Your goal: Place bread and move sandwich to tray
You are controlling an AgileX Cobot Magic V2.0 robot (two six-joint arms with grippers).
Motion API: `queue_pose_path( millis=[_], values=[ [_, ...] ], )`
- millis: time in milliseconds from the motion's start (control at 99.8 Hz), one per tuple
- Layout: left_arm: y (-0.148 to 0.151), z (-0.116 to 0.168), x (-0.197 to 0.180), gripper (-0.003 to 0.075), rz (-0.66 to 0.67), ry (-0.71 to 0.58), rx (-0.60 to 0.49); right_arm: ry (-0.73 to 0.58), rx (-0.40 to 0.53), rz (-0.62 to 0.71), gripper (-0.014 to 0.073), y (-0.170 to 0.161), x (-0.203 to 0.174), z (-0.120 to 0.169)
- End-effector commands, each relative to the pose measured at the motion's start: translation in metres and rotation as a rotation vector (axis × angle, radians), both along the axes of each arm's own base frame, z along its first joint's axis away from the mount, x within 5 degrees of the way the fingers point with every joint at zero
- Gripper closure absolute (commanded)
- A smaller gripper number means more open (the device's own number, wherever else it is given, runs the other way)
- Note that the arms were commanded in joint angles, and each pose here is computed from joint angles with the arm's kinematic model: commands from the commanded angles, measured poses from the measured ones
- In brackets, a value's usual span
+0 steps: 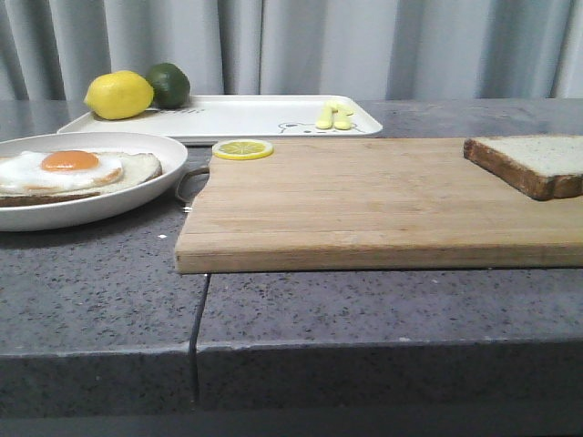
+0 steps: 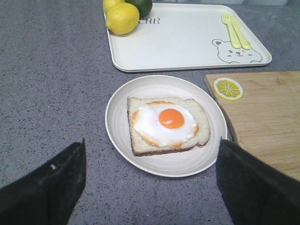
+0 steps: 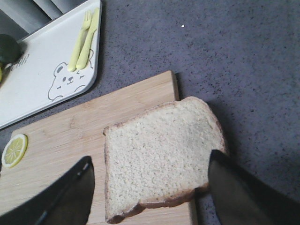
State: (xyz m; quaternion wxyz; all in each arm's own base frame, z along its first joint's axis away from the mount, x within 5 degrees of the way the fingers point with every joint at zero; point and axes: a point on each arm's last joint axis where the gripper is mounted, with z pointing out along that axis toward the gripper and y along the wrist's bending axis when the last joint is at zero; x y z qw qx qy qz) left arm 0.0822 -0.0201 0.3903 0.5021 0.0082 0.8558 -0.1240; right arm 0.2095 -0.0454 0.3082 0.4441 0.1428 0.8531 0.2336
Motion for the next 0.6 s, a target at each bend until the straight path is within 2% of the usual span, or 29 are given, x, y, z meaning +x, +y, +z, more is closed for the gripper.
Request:
queue_pose_path(
  millis=[0, 280, 591],
  values=[
    [-0.001, 0.015, 0.003, 0.0185, 0.005, -0.083, -0.033, -0.045, 0.040, -0.033, 0.0077, -0.004, 0.007, 0.002],
    [-0.001, 0.015, 0.003, 0.0185, 0.005, -0.083, -0.033, 0.026, 0.073, -0.090, 0.0077, -0.014, 0.017, -0.029],
    [-0.001, 0.015, 0.003, 0.0185, 0.005, -0.083, -0.033, 0.064, 0.126, -0.124, 0.0077, -0.021, 0.030, -0.046]
  ],
)
